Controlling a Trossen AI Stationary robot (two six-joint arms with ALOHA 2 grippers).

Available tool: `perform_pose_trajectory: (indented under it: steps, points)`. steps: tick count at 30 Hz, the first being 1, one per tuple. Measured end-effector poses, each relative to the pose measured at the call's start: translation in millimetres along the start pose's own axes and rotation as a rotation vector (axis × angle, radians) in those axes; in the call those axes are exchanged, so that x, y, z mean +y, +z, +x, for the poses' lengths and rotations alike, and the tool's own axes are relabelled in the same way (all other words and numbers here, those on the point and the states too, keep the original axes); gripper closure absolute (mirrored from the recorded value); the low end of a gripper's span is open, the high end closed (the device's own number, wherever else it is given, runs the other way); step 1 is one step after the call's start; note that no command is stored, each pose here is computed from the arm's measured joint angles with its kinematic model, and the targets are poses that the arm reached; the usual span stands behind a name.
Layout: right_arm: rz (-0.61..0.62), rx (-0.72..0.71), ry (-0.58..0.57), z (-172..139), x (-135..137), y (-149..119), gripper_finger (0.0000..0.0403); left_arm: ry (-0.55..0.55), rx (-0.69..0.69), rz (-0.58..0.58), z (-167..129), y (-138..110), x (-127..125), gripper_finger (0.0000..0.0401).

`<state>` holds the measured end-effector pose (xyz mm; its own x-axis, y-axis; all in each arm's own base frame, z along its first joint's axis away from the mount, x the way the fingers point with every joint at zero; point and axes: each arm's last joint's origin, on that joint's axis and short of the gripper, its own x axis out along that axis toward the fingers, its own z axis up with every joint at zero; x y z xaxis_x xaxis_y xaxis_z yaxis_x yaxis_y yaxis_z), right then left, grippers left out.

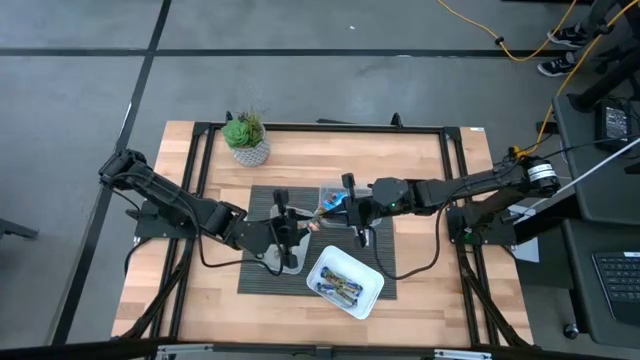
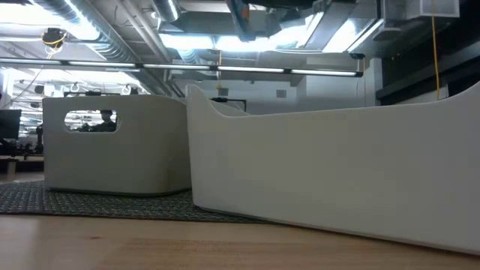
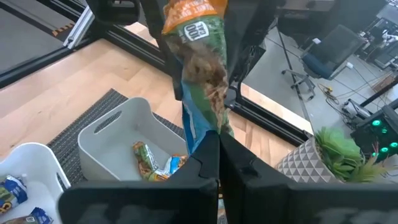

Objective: Pick and place Granola Bars by type
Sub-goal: Put the orange granola bar into the gray bin

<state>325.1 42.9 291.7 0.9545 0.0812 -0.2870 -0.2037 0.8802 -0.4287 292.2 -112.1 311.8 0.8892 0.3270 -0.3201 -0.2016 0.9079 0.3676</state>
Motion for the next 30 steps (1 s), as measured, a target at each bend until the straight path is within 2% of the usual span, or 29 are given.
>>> perform_pose_trajectory:
  steps: [5,11,15,19,22,26,30]
  points:
    - [0.003,-0.001,0.001,0.0,0.0,0.1,0.0399,-0.003,0.000,-0.005,-0.3,0.0,-0.4,0.0387]
    - [0.027,-0.001,-0.001,-0.1,-0.1,0.2,0.0378,0.007,0.001,-0.009,-2.6,-0.2,-2.6,0.0384]
    - [0.025,0.016,0.005,-0.1,1.1,-0.8,0.0363,0.037,0.009,0.015,-13.9,-0.7,-7.6,0.0391]
    - [0.017,0.119,0.064,-2.9,6.9,-3.7,0.0347,0.053,-0.013,-0.008,-37.5,2.0,-13.5,0.0391]
    - [0.057,0.224,0.094,-6.3,11.8,-6.0,0.0340,0.031,-0.040,-0.039,-61.5,3.8,-18.1,0.0387]
    - [0.097,0.365,0.042,-10.4,18.4,-13.3,0.0339,-0.047,-0.055,-0.094,-91.7,2.6,-20.8,0.0389]
    - [0.123,0.442,-0.011,-13.4,23.5,-16.9,0.0344,-0.081,-0.035,-0.172,-106.1,-1.8,-18.6,0.0392]
